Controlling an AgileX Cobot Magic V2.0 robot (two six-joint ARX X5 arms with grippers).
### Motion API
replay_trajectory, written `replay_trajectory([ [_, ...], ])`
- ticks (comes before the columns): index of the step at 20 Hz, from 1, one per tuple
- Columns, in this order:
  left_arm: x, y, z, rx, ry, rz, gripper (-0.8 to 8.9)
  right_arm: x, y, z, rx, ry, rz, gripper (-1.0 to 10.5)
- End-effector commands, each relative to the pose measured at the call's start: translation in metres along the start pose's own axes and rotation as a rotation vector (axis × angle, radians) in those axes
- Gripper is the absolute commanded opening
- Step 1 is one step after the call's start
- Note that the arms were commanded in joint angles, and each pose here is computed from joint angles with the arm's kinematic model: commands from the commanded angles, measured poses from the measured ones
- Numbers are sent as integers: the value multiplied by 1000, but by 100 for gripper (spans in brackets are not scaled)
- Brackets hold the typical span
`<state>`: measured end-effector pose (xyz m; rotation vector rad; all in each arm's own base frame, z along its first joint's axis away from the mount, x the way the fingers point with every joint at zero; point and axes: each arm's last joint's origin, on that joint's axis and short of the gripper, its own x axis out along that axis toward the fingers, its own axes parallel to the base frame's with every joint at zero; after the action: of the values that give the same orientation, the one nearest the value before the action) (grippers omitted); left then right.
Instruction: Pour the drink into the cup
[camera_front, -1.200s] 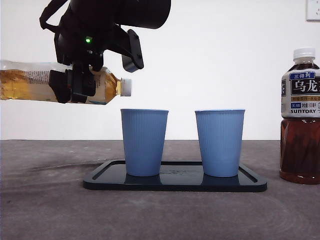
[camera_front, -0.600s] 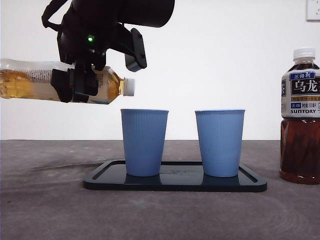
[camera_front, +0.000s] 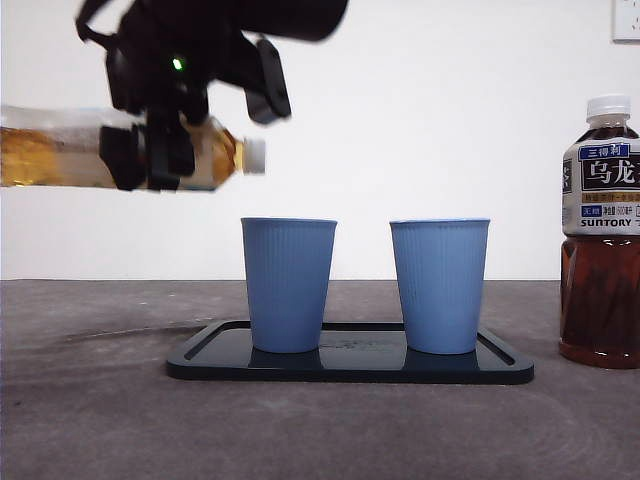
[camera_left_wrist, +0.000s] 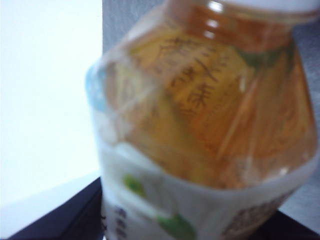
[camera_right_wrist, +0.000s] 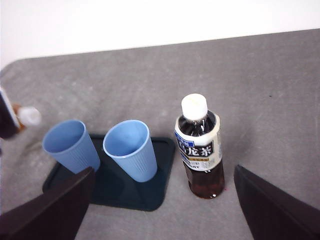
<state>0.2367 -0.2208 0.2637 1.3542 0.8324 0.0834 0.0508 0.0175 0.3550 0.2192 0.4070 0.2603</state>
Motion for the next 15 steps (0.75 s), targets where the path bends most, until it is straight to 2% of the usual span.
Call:
replay_trajectory([
  [1,-19,25,-14,-245,-59,-37,216,-4,1,4,-26,-12,9,444],
  [7,-44,61,-50,-560,-182,-231,216,-4,2,2,-61,10,39,444],
  [10,-54,80,-70,-700,-258,-283,215,-4,2,0,-81,32,58,444],
  [15,-63,102,-103,-853,-382,-359,215,-4,3,-1,-101,55,91,444],
])
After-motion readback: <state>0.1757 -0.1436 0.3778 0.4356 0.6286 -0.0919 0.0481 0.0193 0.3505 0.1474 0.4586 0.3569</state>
